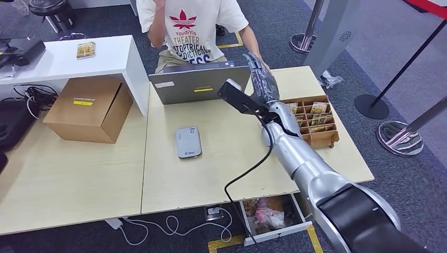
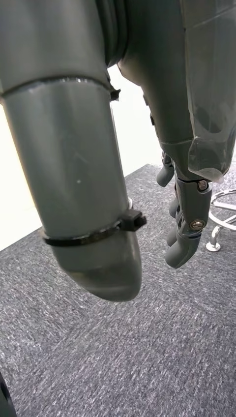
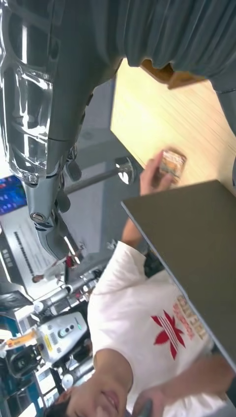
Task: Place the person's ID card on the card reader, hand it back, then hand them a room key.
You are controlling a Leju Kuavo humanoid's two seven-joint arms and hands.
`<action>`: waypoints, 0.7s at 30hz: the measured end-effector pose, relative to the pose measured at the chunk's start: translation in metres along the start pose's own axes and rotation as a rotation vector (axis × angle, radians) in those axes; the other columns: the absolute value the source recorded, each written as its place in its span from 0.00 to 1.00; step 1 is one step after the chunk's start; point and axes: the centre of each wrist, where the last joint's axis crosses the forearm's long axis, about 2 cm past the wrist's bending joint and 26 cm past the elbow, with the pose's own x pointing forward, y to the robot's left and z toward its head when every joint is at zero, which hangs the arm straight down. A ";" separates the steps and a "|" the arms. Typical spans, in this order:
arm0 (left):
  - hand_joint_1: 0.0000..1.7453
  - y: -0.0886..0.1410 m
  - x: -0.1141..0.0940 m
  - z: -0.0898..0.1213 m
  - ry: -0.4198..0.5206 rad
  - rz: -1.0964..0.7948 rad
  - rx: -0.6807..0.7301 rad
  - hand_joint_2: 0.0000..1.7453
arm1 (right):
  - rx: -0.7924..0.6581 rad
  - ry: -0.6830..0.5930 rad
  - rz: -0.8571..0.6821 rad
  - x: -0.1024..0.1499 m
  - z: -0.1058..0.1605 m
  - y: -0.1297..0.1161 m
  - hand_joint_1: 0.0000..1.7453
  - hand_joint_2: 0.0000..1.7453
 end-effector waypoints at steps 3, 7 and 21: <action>0.00 0.000 0.000 0.000 -0.003 -0.005 -0.002 0.00 | -0.009 0.015 0.078 -0.017 0.010 0.000 0.00 1.00; 0.00 0.000 0.000 0.000 -0.002 -0.010 -0.003 0.00 | -0.006 0.037 0.164 -0.035 0.020 0.000 0.00 1.00; 0.00 0.000 0.000 0.000 -0.006 -0.015 -0.001 0.00 | -0.001 0.089 0.281 -0.067 0.040 -0.002 0.00 1.00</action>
